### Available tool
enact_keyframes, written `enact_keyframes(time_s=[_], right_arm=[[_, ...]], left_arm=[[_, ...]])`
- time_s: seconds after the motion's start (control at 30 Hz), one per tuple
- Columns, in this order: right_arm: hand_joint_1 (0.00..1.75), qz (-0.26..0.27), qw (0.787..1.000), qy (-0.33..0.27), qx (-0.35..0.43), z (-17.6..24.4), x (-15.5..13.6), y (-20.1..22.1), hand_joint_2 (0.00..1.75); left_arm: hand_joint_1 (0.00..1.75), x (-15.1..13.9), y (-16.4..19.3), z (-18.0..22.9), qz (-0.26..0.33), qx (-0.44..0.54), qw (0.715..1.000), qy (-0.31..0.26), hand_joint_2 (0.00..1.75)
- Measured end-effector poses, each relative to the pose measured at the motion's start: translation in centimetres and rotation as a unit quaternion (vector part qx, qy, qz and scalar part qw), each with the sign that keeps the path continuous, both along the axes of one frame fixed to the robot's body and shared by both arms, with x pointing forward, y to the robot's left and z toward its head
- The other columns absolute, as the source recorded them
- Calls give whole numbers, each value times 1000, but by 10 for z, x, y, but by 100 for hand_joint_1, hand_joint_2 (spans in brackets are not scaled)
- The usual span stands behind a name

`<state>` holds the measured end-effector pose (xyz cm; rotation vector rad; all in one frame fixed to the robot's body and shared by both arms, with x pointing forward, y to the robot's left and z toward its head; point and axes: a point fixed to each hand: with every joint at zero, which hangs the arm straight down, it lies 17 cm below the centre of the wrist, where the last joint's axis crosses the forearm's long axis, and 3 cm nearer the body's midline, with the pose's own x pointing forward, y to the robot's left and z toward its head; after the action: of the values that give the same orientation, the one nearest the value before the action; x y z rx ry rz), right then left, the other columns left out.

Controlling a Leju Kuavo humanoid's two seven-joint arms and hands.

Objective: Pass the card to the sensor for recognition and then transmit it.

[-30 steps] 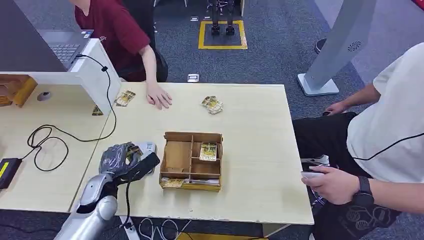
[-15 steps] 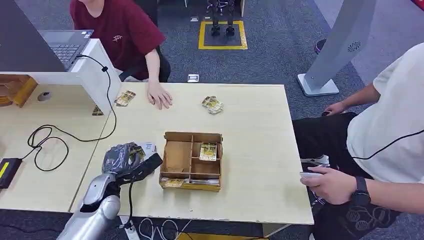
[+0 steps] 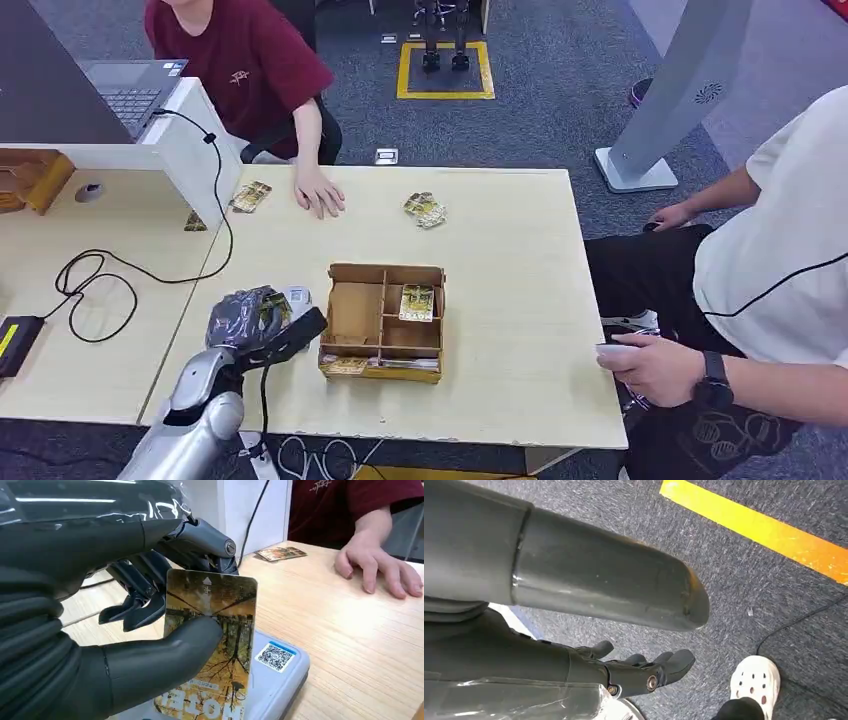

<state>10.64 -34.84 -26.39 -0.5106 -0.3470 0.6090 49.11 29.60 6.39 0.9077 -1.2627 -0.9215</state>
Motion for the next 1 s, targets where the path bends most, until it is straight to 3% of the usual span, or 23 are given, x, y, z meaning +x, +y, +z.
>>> enact_keyframes(time_s=[1.0], right_arm=[[0, 13, 1000, -18, 0, 3, 15, 2, 0]], left_arm=[[175, -17, -7, -37, 3, 32, 999, 41, 175]])
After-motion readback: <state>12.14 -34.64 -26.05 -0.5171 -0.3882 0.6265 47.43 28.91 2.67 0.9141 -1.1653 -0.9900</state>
